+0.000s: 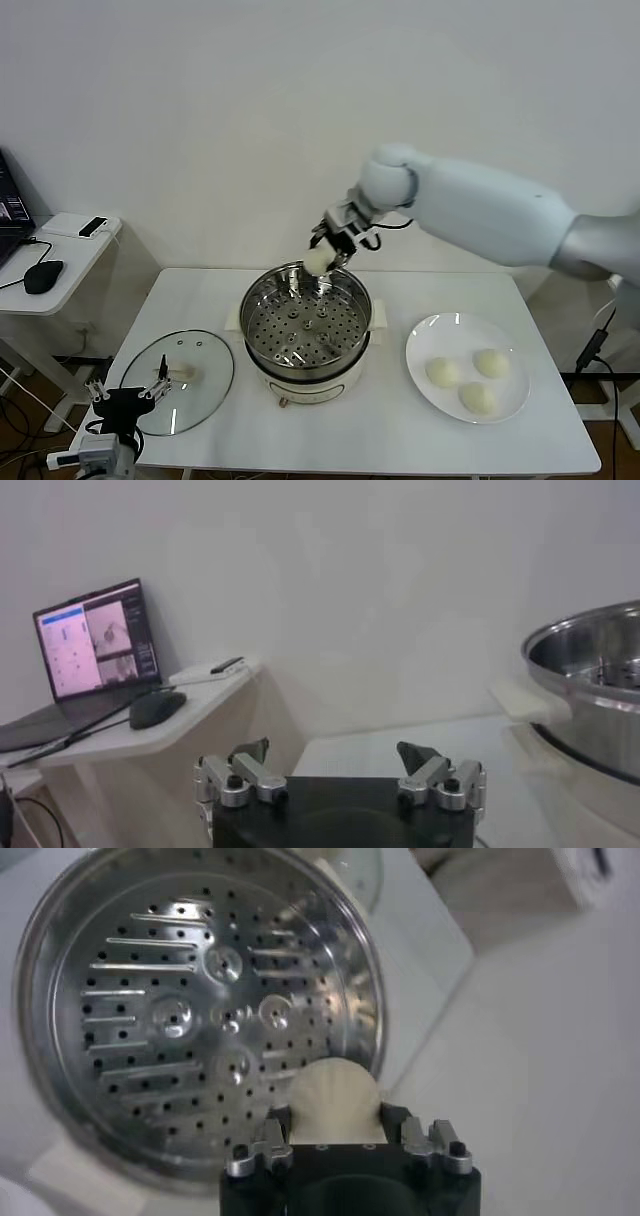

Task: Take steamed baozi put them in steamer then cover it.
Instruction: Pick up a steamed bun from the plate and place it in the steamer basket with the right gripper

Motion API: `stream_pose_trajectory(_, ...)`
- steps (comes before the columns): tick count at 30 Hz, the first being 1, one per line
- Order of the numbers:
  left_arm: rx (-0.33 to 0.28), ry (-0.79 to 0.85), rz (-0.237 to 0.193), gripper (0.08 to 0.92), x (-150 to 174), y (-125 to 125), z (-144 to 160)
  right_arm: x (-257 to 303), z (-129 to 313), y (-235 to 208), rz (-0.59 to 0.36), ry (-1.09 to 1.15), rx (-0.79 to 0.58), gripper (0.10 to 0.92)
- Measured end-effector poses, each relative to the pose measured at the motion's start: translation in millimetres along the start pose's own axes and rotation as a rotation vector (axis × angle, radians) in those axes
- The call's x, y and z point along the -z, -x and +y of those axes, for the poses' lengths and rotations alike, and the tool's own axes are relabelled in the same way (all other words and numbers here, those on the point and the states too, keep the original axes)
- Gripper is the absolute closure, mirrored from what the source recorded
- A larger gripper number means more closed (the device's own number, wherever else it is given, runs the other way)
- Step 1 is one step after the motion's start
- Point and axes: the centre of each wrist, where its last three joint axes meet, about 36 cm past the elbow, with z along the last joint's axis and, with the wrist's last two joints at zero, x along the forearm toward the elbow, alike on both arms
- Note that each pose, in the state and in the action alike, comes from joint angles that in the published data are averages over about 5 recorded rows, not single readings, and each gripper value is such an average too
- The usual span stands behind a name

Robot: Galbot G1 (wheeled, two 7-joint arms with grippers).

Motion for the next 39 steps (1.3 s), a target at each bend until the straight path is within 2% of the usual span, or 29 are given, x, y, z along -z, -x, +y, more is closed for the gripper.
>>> stream_pose_trajectory(10, 0.013, 0.003, -0.002, 0.177, 0.6, 0.9, 4.0, 9.1, -8.9, 43.7, 0.016, -0.204, 0.044, 0.453)
stream_pose_trajectory(21, 0.019, -0.001, -0.002, 0.177, 0.3, 1.8, 4.0, 11.8, -12.1, 76.9, 0.027, -0.325, 0.092, 0.442)
stream_pose_trajectory(24, 0.020, -0.003, -0.002, 0.177, 0.3, 1.8, 3.7, 13.1, -12.4, 82.5, 0.022, -0.342, 0.099, 0.405)
stream_pose_trajectory(32, 0.018, -0.002, -0.001, 0.177, 1.5, 0.8, 3.4, 13.0, -16.1, 76.9, 0.011, -0.346, 0.093, 0.217)
stream_pose_trajectory(39, 0.013, 0.003, -0.004, 0.177, 5.6, 1.1, 5.8, 11.4, -20.1, 41.1, 0.024, -0.255, 0.085, 0.200)
